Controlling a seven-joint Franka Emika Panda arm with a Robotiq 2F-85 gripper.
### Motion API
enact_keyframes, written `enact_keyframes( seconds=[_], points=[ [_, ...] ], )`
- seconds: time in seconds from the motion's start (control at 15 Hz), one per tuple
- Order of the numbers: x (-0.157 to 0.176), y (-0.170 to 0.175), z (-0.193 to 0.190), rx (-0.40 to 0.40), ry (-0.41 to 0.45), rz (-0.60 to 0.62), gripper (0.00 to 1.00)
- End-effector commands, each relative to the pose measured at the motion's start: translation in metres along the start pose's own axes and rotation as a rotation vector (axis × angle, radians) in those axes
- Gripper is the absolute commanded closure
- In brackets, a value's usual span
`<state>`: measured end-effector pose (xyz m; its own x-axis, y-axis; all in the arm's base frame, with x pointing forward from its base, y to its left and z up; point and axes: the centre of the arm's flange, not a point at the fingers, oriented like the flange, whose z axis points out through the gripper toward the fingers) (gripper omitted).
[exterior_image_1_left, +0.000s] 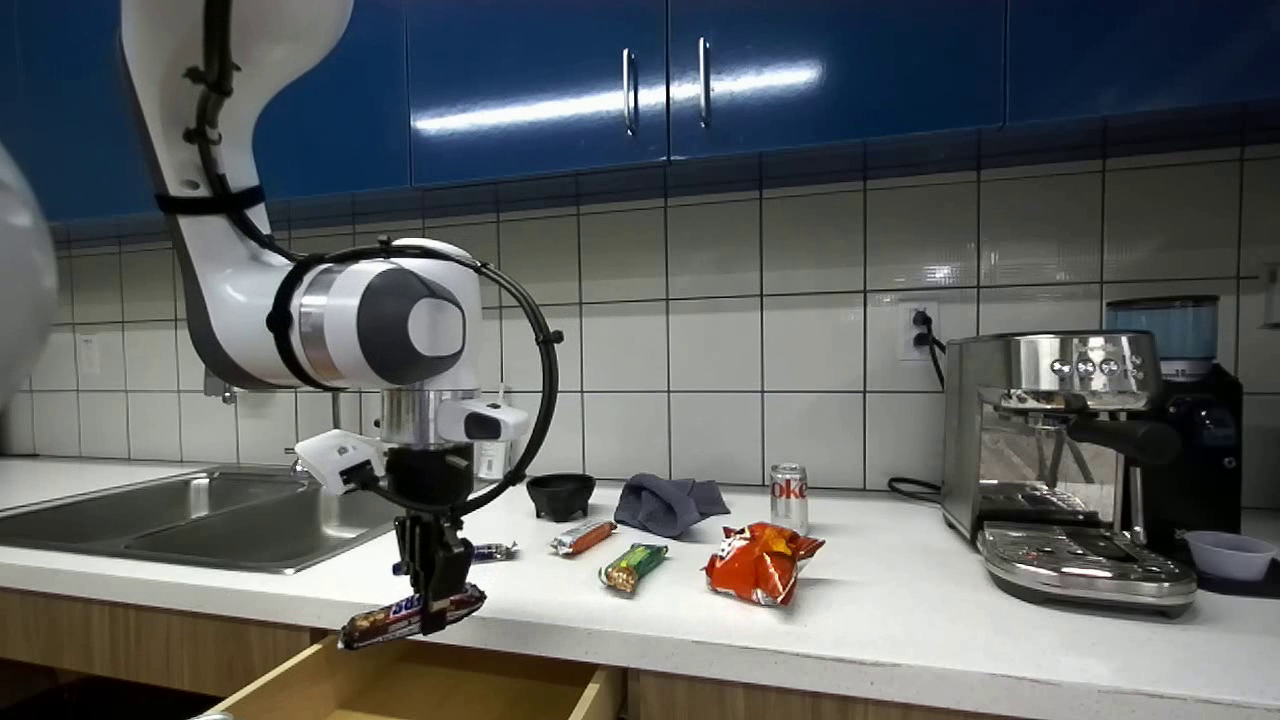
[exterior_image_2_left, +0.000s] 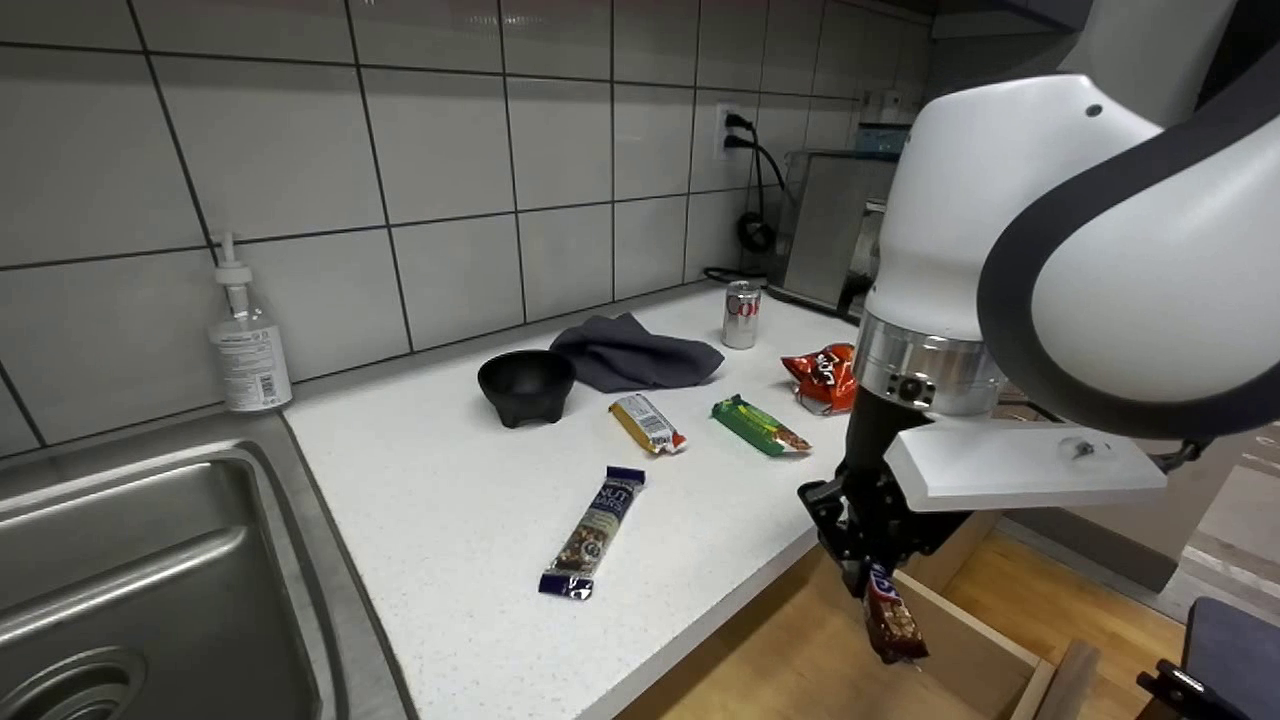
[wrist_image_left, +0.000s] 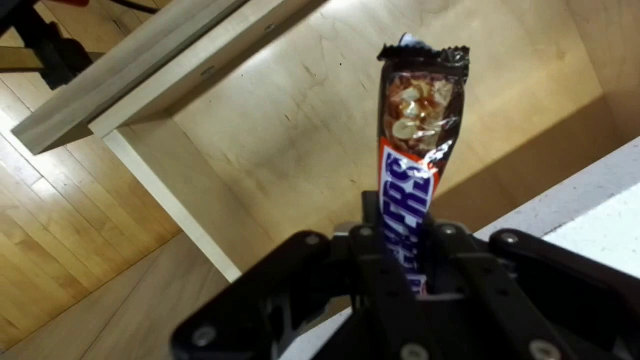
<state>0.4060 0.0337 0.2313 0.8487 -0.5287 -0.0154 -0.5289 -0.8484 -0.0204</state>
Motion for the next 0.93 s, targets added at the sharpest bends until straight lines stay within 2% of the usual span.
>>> enact_keyframes(
  seconds=[0.0, 0.53, 0.87],
  points=[
    [-0.018, 0.009, 0.003, 0.011, 0.008, 0.063, 0.96],
    [-0.028, 0.007, 0.025, -0.007, 0.013, 0.166, 0.96],
    [-0.027, -0.001, 0.037, -0.017, 0.047, 0.224, 0.96]
  ],
)
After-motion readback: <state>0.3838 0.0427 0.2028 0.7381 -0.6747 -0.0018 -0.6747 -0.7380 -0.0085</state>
